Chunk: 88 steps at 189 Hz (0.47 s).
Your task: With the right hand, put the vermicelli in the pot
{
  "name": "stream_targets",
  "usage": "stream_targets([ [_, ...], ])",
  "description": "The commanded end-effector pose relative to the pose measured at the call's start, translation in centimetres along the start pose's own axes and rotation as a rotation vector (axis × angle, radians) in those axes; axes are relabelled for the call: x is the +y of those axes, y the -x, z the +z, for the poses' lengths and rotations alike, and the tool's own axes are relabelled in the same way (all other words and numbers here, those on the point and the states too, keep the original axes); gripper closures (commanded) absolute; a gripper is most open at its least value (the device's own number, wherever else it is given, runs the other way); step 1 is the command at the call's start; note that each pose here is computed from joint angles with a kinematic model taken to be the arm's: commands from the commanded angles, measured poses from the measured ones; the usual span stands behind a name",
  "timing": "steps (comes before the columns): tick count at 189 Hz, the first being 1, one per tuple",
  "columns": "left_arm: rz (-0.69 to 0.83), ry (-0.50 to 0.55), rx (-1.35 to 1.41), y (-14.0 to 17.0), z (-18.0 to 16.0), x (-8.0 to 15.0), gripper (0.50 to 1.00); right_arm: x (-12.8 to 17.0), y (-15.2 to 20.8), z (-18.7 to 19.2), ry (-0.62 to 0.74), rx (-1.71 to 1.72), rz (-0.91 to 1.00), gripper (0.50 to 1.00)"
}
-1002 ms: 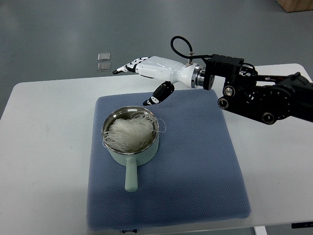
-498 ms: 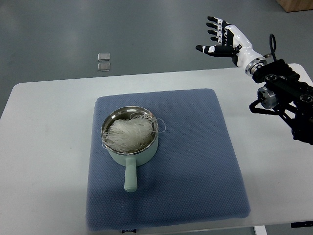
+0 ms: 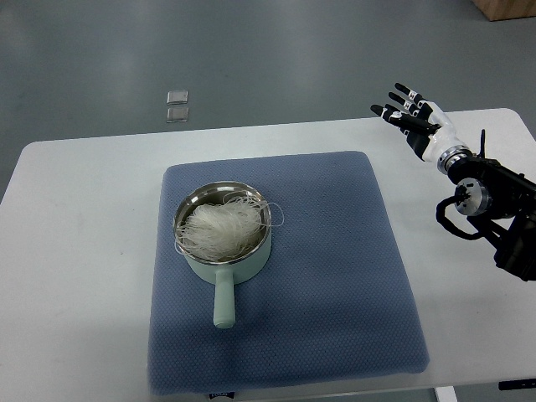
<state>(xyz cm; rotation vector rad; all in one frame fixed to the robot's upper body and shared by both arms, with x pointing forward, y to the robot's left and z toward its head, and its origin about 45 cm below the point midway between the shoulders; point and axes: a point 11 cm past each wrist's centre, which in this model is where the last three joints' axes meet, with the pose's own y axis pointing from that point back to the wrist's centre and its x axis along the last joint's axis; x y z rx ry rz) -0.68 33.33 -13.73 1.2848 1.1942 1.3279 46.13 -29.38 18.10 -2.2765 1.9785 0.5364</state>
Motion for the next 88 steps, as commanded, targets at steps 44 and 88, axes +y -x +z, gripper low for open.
stream_targets([
  [44, 0.001, 0.012, -0.003, 0.0, 0.7, 0.0, 0.500, 0.3, -0.1, 1.1, 0.042, -0.007, -0.005, 0.576],
  [88, 0.001, 0.013, -0.003, 0.0, 0.8, 0.0, 0.500, 0.7, -1.0, 1.6, 0.052, -0.005, 0.022, 0.576],
])
